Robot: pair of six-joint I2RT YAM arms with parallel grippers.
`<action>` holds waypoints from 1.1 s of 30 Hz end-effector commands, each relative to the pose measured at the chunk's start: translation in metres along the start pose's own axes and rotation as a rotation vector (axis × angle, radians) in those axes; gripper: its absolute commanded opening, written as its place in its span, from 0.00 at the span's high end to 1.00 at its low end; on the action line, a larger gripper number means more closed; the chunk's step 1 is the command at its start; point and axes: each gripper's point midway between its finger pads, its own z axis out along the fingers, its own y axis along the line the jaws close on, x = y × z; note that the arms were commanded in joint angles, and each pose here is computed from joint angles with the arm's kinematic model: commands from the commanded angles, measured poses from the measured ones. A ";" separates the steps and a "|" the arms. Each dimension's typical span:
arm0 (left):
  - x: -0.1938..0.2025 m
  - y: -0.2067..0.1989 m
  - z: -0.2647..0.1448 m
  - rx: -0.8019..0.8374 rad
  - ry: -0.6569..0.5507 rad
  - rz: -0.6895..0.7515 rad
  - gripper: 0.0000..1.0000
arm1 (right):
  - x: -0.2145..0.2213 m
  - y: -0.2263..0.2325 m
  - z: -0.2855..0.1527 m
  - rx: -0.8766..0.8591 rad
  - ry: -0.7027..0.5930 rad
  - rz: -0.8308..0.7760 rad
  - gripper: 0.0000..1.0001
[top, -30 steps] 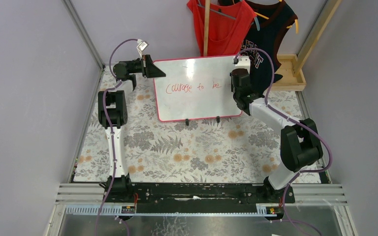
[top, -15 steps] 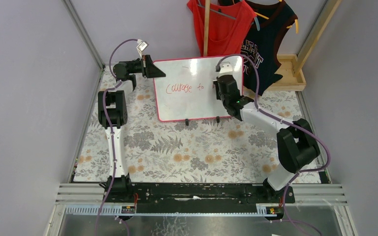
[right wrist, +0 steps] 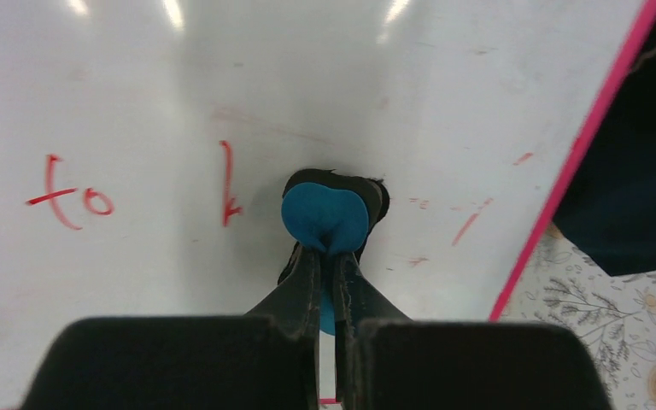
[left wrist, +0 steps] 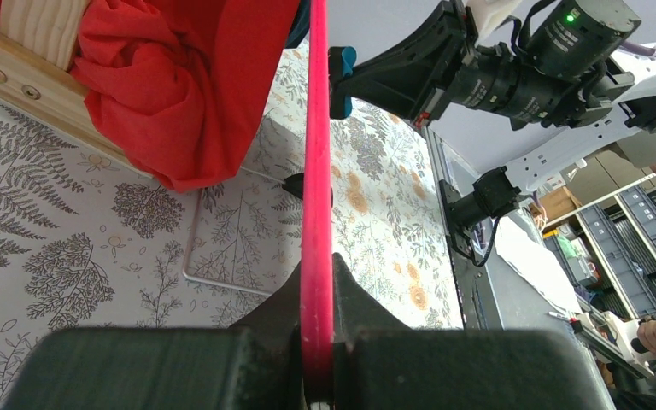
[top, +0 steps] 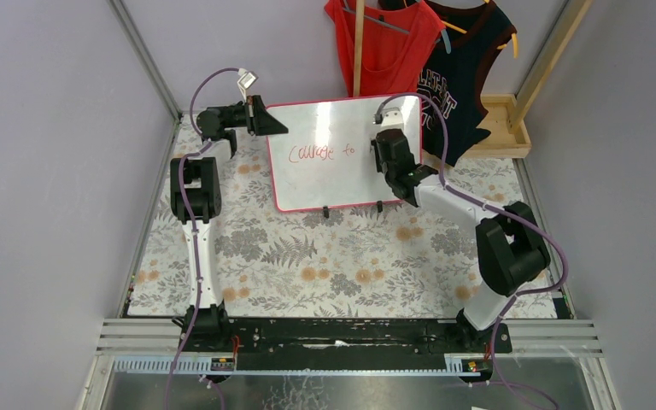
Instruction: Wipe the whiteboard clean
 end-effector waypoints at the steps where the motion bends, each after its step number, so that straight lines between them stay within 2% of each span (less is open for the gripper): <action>1: 0.000 -0.009 0.000 0.002 0.018 0.051 1.00 | -0.012 -0.053 0.002 0.135 -0.011 0.050 1.00; 12: 0.001 -0.007 -0.001 0.001 0.020 0.048 1.00 | -0.028 -0.098 -0.006 0.214 -0.038 0.081 1.00; 20: 0.002 -0.007 -0.001 0.002 0.019 0.046 1.00 | -0.035 -0.084 -0.002 0.131 -0.057 0.089 1.00; 29: 0.000 -0.009 -0.001 0.002 0.019 0.048 1.00 | -0.091 -0.092 -0.004 0.165 -0.126 0.059 1.00; 33: 0.000 -0.009 -0.001 0.001 0.019 0.048 1.00 | -0.094 -0.091 0.005 0.162 -0.109 0.047 1.00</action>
